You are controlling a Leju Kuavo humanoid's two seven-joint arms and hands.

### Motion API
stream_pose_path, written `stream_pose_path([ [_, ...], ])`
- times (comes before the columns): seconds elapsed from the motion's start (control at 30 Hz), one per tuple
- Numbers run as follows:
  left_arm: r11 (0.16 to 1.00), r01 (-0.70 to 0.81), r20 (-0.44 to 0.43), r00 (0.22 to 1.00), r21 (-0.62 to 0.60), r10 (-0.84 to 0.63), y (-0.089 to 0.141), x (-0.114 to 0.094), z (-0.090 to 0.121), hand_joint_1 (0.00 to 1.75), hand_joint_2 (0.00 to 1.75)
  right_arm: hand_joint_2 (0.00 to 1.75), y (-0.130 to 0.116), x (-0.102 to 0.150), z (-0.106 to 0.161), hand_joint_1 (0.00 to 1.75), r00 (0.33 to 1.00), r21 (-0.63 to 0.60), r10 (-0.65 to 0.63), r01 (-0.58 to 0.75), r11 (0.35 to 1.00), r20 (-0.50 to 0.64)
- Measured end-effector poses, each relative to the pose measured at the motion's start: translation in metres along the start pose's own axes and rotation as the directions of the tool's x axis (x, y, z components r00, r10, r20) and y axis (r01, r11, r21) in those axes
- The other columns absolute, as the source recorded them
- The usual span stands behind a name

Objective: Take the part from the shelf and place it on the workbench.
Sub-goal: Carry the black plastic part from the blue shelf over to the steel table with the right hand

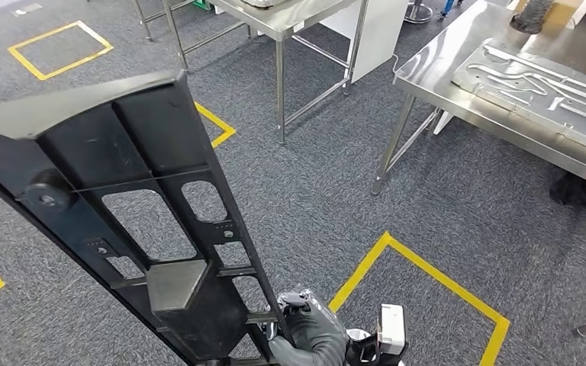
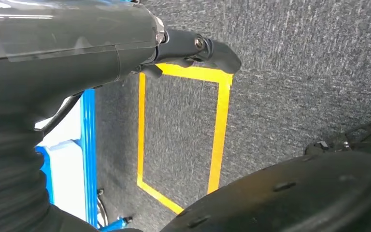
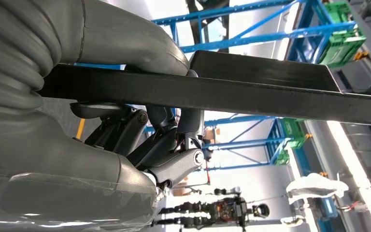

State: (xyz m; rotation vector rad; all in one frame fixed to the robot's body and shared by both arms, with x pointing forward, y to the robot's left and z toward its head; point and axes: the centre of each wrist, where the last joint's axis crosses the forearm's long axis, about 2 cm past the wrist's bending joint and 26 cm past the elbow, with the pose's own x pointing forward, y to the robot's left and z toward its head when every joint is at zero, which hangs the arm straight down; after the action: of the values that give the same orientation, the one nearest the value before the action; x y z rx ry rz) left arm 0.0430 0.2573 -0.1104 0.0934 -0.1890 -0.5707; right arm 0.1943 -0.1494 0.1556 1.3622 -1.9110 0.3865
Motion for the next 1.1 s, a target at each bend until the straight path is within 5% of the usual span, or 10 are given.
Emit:
stream_pose_path([
  [1.1, 0.999, -0.022, -0.013, 1.000, 0.032, 0.022, -0.0070, -0.0033, 0.0012, 0.00, 1.75, 1.75, -0.0064, 0.0096, 0.0033, 1.75, 0.999, -0.045, 0.047, -0.047, 0.998, -0.007],
])
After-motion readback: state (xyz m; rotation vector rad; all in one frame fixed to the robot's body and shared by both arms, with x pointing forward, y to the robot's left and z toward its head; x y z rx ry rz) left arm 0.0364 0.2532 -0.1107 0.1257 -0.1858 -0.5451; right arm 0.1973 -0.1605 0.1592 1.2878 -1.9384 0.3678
